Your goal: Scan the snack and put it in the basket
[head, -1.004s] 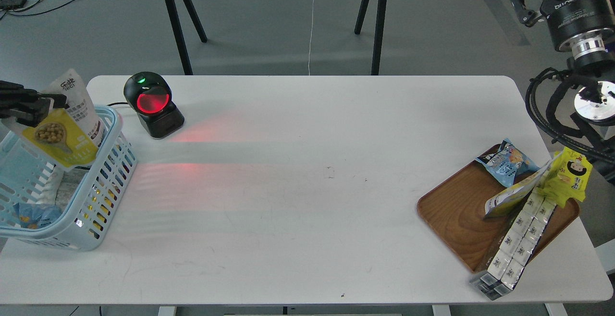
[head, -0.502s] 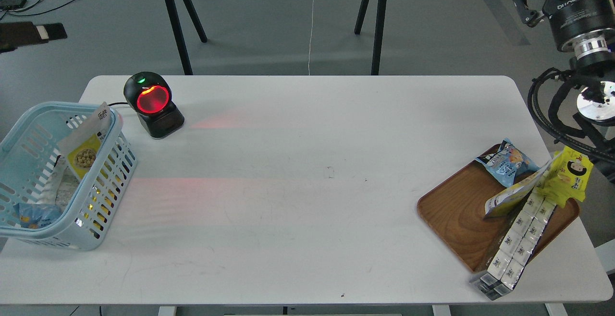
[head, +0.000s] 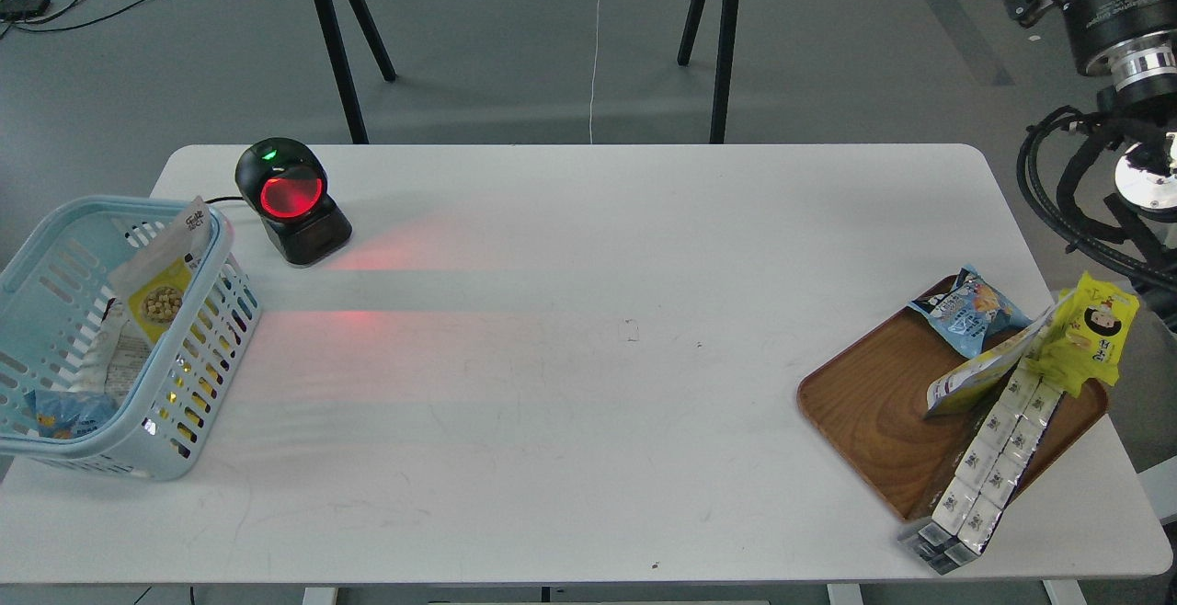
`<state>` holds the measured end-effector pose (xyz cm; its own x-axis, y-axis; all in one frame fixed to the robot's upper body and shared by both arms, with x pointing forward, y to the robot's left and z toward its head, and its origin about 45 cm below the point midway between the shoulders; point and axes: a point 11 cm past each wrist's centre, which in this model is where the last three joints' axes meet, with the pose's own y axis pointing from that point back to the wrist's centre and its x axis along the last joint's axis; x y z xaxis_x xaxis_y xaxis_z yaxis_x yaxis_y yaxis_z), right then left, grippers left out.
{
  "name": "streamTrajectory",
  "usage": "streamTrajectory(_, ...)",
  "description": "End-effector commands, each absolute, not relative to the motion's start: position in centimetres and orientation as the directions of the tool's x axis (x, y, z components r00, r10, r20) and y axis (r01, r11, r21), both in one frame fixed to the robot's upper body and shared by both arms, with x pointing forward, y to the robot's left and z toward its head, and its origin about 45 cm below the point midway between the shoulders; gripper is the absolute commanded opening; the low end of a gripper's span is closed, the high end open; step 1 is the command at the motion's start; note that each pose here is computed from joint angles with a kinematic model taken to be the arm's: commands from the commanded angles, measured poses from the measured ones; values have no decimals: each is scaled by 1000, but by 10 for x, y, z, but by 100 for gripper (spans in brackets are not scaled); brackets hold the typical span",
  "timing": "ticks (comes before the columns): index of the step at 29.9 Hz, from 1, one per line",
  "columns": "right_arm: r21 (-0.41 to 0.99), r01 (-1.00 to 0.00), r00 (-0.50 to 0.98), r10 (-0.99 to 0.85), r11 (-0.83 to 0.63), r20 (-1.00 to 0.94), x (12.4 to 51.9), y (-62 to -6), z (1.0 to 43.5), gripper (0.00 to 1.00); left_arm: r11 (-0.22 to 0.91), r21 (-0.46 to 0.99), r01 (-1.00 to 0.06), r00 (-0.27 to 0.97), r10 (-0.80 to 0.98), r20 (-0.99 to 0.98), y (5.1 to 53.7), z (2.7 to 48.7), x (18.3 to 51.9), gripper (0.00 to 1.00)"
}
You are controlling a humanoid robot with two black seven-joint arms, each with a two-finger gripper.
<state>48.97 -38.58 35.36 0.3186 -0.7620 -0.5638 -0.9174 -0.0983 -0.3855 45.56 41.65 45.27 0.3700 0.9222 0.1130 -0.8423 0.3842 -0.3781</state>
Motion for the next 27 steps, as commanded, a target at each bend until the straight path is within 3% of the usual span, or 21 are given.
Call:
streamTrajectory(1,-355,-927,319,-753,-120,-576,491,-382,349,99,271,-388,-881,333,937,-103,417,435,477,100)
streamTrajectory(7,-363,-928,319,-674,-81,-666,498,-371,345,99,91,-305,-948,239,839,-490,418,383,504,100)
streamTrajectory(11,-315,-947,276,-654,-61,-704,501,-373,329,99,34,-277,-960,214,726,-654,406,359,512,100)
streamTrajectory(19,-290,-957,251,-552,-16,-795,507,-359,312,99,21,-205,-978,181,564,-806,369,296,509,100)
streamTrajectory(27,-287,-958,251,-578,-30,-776,507,-363,316,99,29,-201,-979,182,567,-803,365,293,508,100)
